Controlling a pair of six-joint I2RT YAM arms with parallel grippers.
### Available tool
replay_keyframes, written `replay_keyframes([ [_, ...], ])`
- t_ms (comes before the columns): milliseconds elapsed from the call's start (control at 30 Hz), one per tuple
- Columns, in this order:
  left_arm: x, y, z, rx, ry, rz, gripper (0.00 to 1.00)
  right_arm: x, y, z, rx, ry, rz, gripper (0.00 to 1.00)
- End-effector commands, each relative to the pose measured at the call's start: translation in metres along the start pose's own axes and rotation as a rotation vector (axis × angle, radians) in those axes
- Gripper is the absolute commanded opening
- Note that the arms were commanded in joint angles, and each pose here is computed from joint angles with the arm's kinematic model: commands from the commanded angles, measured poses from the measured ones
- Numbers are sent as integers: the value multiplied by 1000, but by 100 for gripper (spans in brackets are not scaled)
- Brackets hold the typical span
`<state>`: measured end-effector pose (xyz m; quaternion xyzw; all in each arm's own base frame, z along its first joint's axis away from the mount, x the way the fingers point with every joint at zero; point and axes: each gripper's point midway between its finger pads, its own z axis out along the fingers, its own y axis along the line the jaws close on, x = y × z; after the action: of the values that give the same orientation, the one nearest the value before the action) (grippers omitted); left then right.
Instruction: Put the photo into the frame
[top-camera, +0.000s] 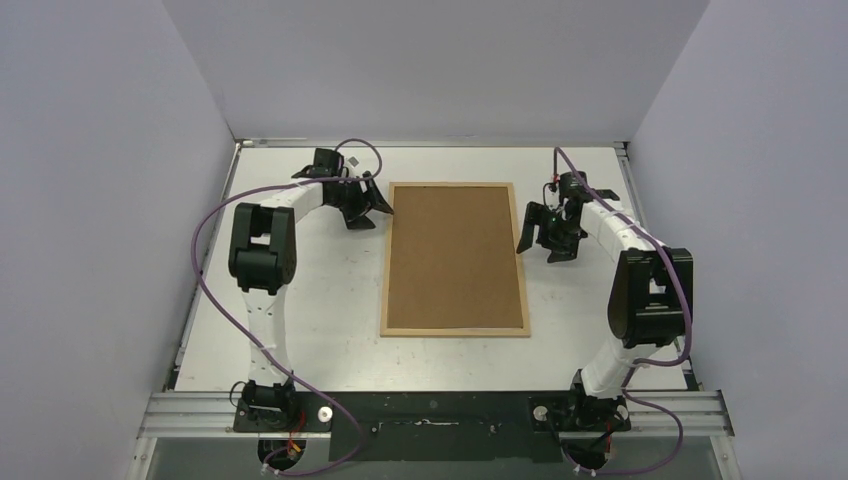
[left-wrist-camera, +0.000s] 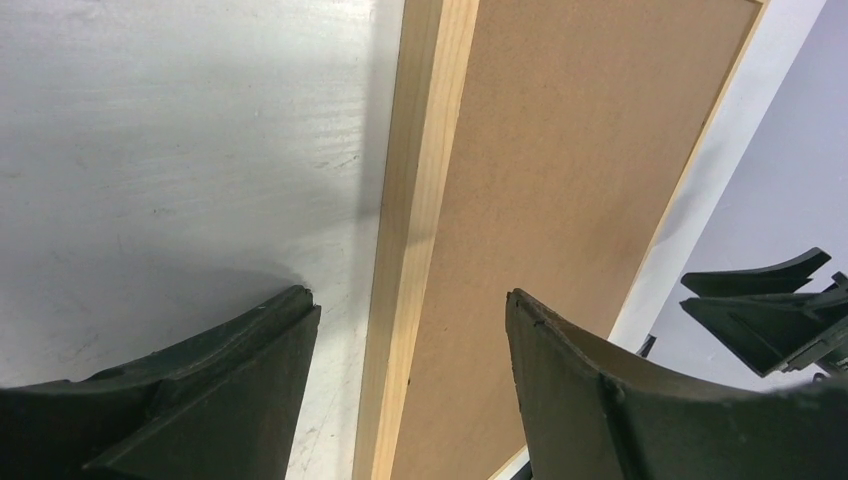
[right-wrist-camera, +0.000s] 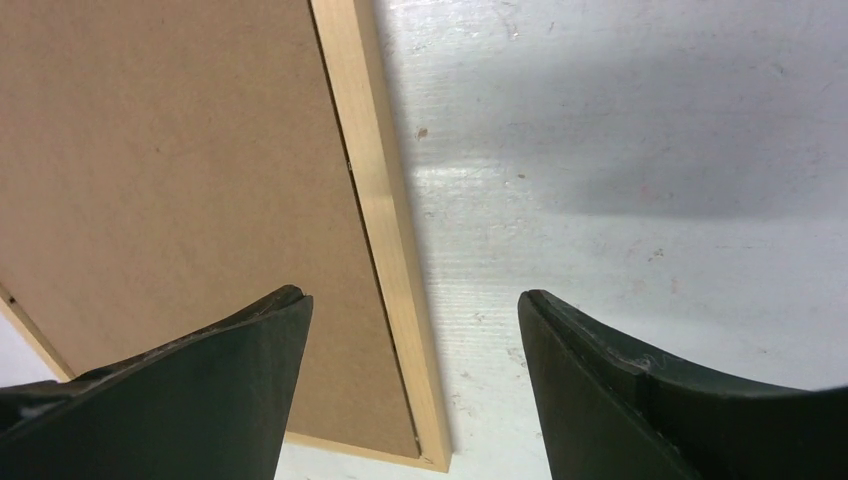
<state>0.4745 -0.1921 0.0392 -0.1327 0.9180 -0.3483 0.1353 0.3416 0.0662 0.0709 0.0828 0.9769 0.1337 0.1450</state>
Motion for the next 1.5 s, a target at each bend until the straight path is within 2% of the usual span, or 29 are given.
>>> replay_keyframes([
  [0,13,11,-11,-61,14,15,68,-9,-4,8,73,-50,27,71],
  [100,19,13,-10,-61,21,13,68,6,-7,11,97,-6,-11,61],
  [367,35,17,-10,-69,47,6,68,40,-11,23,177,84,-73,46],
  [633,51,19,-20,-80,50,3,68,75,-21,13,256,129,-103,45],
  [1033,63,12,-44,-78,30,36,71,70,-12,-27,234,4,-50,54],
  [1233,77,23,-59,-145,33,47,71,86,-19,-20,252,55,-41,52],
  [1467,121,30,-63,-155,107,42,71,114,-19,-16,230,129,-48,50],
])
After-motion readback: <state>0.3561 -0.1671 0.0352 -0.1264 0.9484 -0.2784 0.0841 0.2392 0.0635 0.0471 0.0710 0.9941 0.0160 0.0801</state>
